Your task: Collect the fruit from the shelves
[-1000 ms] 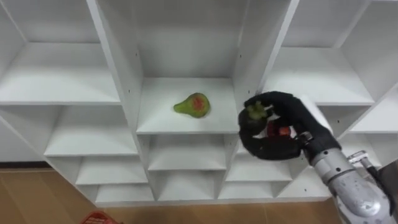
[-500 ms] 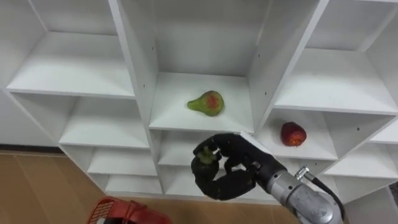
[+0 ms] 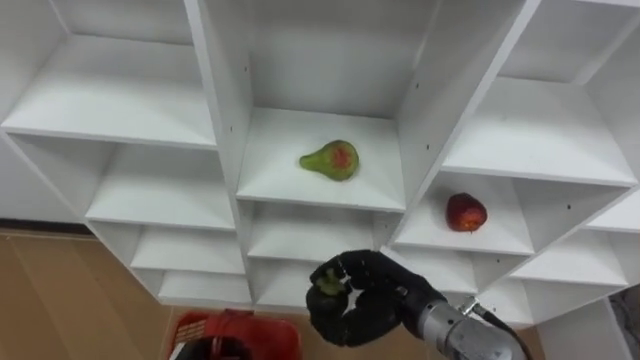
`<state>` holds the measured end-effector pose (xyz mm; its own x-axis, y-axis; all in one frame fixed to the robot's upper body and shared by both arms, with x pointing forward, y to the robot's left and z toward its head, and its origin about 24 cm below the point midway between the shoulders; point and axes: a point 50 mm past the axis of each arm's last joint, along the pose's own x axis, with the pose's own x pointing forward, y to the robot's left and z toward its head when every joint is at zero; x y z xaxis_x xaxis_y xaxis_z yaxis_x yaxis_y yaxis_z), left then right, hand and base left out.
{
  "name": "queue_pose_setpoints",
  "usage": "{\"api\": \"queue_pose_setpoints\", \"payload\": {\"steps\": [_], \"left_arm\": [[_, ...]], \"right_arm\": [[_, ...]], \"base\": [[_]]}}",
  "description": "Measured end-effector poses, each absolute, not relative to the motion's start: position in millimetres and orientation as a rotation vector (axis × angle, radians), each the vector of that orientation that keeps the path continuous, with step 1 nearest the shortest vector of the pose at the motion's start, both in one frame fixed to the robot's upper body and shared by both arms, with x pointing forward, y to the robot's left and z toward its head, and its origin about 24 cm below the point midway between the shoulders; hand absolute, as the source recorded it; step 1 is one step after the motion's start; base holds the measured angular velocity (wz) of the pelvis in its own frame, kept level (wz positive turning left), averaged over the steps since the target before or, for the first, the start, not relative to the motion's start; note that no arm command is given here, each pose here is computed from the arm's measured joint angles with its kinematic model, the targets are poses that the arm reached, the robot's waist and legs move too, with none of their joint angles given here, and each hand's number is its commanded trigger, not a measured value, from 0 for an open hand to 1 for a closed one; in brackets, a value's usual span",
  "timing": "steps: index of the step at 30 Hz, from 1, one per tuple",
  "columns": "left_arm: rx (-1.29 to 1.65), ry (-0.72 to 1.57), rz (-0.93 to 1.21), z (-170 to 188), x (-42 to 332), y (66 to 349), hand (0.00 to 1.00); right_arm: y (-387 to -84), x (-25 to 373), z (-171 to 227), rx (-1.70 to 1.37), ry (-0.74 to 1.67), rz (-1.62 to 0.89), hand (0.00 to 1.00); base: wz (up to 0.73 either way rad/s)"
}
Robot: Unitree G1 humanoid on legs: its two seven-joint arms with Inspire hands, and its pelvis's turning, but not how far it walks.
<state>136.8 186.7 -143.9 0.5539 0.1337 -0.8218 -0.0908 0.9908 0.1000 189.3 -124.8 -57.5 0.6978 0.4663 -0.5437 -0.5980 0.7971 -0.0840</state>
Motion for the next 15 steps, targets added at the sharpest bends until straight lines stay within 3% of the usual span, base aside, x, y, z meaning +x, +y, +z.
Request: {"api": "queue_pose_setpoints", "payload": {"steps": [15], "left_arm": [[0.011, 0.916, 0.034, -136, 163, 168, 1.0]], "right_arm": [[-132, 187, -106, -0.358, 0.759, 0.514, 1.0]], "base": [[0.09]]}}
